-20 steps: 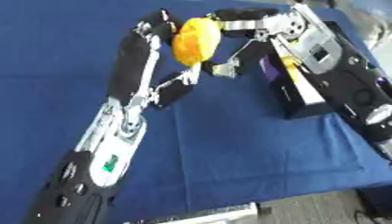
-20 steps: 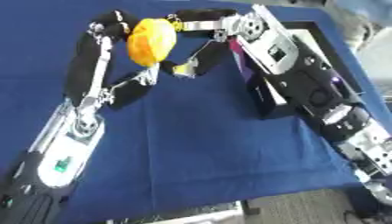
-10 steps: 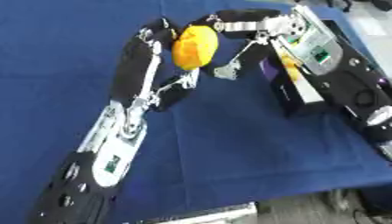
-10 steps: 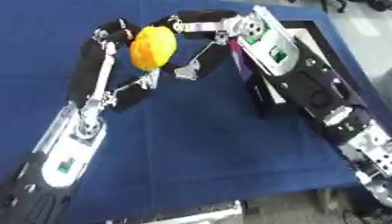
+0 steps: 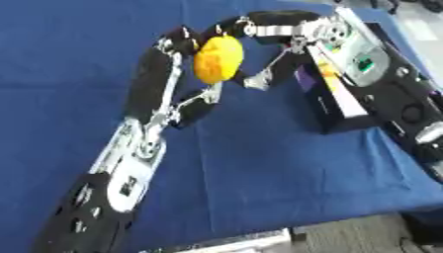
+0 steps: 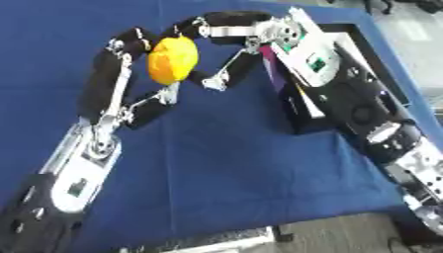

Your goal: Pick up the objects with one hand, pass them to the other hand, and then place them into the box on the other side of the table.

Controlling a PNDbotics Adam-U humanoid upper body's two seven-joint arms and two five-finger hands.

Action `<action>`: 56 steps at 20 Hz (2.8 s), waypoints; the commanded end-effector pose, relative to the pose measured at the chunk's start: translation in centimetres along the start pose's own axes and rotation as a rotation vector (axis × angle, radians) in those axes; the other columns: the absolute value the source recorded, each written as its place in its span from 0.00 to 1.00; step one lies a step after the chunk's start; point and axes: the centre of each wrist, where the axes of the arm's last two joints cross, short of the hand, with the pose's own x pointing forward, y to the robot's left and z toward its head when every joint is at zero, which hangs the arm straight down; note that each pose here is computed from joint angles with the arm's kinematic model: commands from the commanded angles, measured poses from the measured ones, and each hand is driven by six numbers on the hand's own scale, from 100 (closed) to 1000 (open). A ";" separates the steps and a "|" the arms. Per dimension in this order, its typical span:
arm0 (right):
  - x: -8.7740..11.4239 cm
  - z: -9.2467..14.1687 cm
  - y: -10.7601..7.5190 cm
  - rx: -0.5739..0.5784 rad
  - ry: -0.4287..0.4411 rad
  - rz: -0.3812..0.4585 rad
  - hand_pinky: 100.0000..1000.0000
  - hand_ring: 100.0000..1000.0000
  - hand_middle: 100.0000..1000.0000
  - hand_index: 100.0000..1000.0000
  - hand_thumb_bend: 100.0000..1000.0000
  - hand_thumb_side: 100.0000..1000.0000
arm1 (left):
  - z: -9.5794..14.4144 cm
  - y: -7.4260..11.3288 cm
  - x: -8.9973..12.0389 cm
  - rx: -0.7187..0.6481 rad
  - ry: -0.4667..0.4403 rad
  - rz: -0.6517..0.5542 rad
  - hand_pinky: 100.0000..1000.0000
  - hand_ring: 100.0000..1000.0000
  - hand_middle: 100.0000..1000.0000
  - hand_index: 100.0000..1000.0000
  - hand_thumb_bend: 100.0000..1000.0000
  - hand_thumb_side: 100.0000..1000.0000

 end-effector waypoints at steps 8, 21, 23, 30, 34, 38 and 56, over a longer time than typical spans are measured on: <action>0.4 0.5 -1.1 0.025 -0.040 0.057 0.95 1.00 0.96 1.00 0.00 0.07 | -0.4 0.2 0.2 0.020 0.004 0.000 0.70 0.52 0.53 0.53 0.00 0.01; 0.4 0.8 -1.1 0.009 -0.021 0.075 0.96 1.00 1.00 1.00 0.06 0.28 | -0.1 -0.1 -0.1 0.017 0.018 0.001 0.70 0.51 0.53 0.52 0.00 0.00; 0.2 0.9 -1.1 0.009 -0.013 0.069 0.96 1.00 1.00 1.00 0.05 0.25 | -0.1 -0.1 -0.1 0.018 0.013 0.001 0.70 0.51 0.53 0.52 0.00 0.00; 0.3 0.8 -1.0 0.010 -0.027 0.076 0.96 1.00 1.00 1.00 0.06 0.26 | 0.0 -0.1 -0.2 0.016 0.020 -0.004 0.70 0.51 0.53 0.52 0.00 0.00; 0.4 0.8 -0.9 0.021 -0.041 0.078 0.96 1.00 1.00 1.00 0.05 0.23 | -0.1 -0.1 -0.2 0.023 0.019 -0.002 0.70 0.51 0.53 0.52 0.00 0.00; 0.6 0.7 -1.0 0.025 -0.057 0.075 0.96 1.00 0.99 1.00 0.03 0.20 | 0.0 -0.1 -0.3 0.020 0.025 -0.006 0.70 0.51 0.53 0.52 0.00 0.00; 1.1 0.4 -1.1 0.063 -0.085 0.058 0.95 1.00 0.95 1.00 0.00 0.14 | -0.2 0.0 -0.1 0.037 0.007 0.001 0.70 0.51 0.53 0.53 0.00 0.01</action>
